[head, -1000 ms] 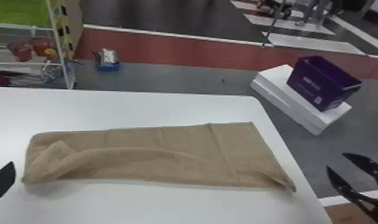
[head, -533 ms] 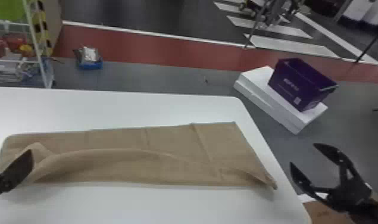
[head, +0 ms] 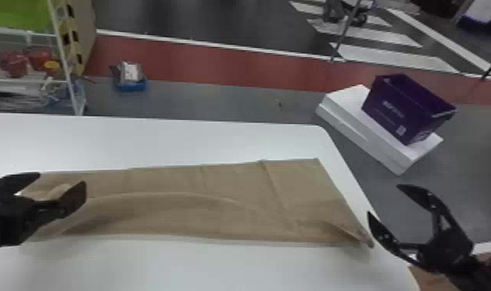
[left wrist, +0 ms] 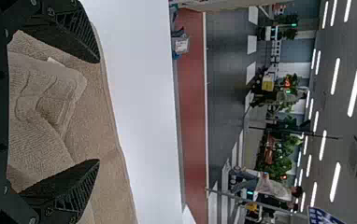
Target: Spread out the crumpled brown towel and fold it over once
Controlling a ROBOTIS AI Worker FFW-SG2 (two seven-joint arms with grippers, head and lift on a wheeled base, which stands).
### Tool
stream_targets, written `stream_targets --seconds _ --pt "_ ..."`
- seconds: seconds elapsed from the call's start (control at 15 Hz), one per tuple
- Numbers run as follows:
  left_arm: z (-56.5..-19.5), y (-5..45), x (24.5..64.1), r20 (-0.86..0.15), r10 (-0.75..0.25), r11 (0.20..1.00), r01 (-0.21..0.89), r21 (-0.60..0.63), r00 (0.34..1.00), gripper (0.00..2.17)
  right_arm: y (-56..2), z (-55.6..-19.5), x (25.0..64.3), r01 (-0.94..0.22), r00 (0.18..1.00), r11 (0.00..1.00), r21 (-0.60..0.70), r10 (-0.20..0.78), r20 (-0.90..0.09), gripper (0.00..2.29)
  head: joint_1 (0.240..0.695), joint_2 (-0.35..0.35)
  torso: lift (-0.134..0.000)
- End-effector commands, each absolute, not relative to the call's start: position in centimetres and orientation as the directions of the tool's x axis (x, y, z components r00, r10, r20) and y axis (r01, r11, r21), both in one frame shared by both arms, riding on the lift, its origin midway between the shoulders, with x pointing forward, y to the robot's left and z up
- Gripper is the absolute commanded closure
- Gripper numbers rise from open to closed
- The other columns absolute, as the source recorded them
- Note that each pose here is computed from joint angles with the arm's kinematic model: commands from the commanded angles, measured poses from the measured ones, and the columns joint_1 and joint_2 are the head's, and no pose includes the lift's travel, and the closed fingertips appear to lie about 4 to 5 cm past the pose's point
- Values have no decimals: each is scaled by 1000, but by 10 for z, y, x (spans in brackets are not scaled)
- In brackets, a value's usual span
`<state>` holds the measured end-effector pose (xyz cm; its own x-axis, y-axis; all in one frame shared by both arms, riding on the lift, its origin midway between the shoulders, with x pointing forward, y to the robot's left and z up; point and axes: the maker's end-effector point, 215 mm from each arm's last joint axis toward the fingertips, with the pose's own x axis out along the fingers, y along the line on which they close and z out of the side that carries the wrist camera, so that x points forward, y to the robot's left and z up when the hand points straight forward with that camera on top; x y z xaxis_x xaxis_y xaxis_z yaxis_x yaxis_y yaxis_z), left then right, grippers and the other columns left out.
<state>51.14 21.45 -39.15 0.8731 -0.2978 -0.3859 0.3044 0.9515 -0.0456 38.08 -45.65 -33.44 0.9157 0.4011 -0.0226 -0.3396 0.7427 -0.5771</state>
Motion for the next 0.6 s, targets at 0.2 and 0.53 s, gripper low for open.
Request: stream_targets --seconds 0.2,0.53 --pt "-431 196 533 -587 -291 943 330 -42 756 215 -459 -331 374 -332 915 726 -602 403 -18 201 695 -303 -123" --pt "-439 210 536 -627 -258 949 316 -21 735 299 -462 -327 371 -329 912 715 -616 409 -13 201 695 -316 -123"
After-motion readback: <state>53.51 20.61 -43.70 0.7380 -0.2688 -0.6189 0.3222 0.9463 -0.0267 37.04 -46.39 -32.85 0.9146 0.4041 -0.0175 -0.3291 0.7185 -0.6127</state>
